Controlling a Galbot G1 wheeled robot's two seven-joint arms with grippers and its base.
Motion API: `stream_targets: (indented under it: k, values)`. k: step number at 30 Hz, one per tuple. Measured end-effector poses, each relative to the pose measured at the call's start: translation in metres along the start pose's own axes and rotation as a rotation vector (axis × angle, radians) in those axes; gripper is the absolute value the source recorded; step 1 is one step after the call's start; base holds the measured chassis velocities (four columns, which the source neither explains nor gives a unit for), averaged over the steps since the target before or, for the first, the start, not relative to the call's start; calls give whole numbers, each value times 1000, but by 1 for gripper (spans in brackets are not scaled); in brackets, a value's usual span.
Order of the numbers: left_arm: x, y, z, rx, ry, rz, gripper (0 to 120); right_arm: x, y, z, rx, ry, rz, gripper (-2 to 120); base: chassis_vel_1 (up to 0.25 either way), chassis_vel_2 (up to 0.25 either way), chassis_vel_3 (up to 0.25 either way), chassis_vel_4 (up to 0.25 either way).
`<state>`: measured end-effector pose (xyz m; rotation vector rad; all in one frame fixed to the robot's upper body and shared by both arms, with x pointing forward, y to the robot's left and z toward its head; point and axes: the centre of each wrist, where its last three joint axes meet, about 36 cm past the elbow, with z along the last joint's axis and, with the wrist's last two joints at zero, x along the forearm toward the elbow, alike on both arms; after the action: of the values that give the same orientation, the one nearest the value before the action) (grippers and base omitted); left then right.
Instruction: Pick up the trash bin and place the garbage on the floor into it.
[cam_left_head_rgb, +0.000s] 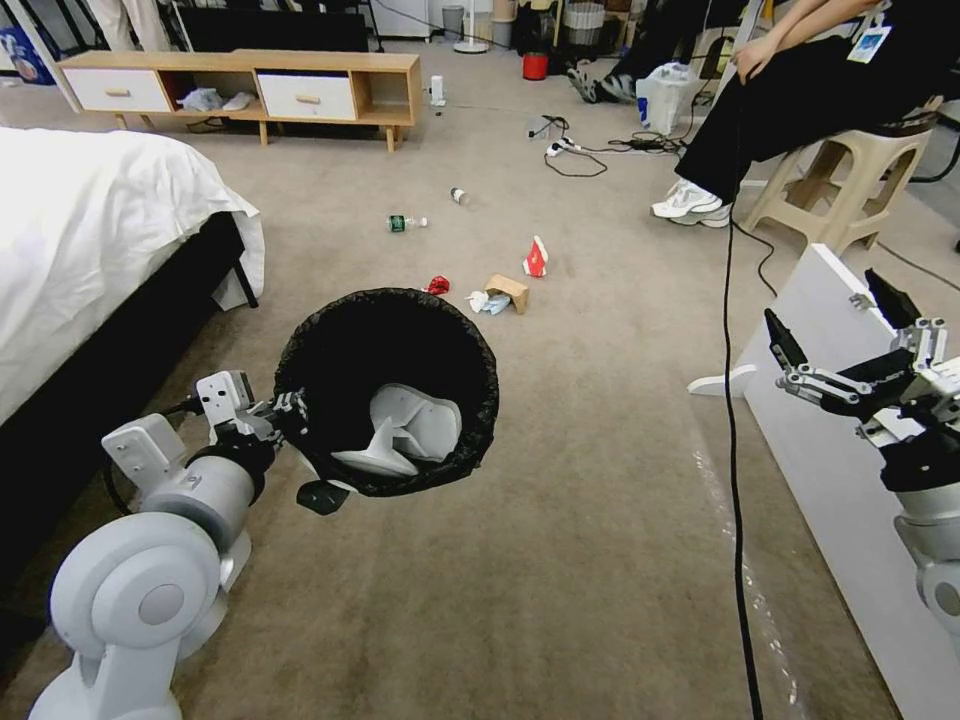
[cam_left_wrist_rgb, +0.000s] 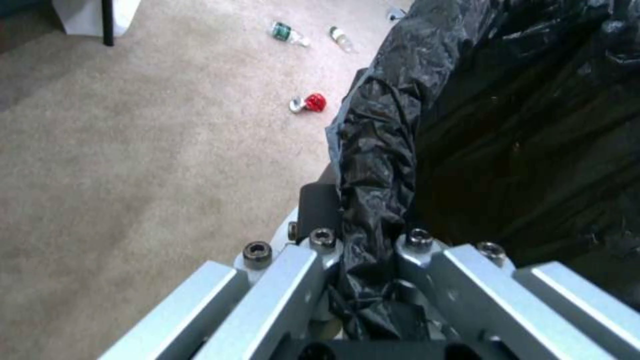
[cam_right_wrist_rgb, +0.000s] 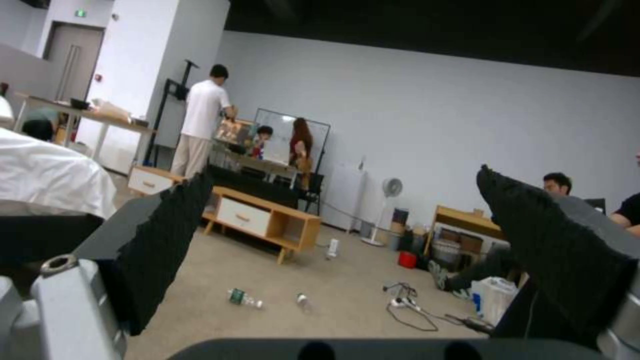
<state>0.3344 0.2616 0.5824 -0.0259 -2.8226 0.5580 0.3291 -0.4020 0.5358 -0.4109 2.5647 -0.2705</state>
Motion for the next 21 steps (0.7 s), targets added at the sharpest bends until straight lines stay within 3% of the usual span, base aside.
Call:
stream_targets:
  k: [21]
  values:
    - [-2, 1, -1, 0, -3, -3, 3, -1, -1, 1, -3, -1, 3, 100, -86, 87, 89, -91]
